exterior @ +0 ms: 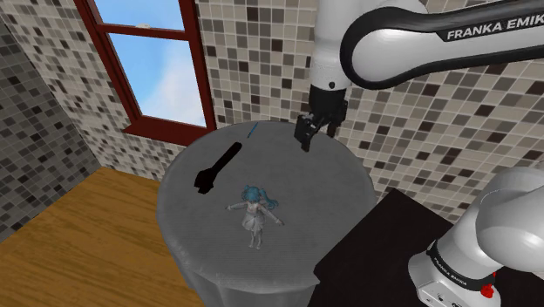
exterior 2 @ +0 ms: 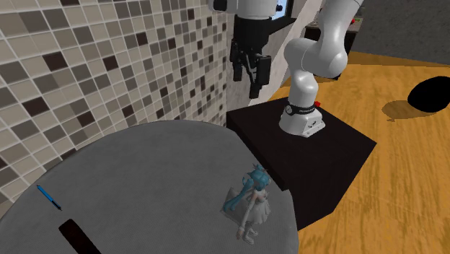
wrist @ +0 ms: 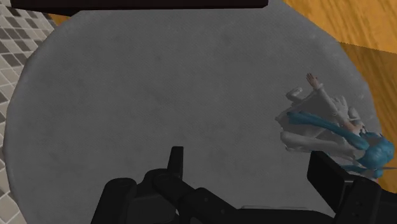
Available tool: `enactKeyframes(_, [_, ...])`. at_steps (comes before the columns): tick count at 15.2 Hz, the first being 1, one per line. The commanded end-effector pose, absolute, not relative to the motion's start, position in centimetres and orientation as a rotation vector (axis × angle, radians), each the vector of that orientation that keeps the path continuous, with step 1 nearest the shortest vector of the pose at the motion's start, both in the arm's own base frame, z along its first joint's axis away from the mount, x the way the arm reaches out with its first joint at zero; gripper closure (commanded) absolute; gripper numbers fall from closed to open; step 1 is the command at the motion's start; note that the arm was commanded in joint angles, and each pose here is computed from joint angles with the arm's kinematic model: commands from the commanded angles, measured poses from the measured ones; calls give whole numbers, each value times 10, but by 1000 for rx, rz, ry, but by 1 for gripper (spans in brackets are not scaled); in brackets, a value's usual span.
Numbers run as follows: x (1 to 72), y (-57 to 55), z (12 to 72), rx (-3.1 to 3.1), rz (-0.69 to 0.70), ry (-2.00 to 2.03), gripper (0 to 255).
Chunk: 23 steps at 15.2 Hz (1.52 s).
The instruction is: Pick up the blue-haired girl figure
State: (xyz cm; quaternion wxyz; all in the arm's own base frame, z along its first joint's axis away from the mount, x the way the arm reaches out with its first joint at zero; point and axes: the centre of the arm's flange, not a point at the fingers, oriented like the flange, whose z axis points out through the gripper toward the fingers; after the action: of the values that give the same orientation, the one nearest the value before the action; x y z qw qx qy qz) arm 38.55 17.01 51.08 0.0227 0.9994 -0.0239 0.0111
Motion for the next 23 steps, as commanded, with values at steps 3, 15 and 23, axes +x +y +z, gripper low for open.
enactKeyframes(3, [403, 223, 486, 3080, 7, -103, 0])
enactKeyframes(15, [445, 348, 413, 3036, -65, -174, 0])
enactKeyframes(23, [445, 348, 379, 3036, -65, -174, 0])
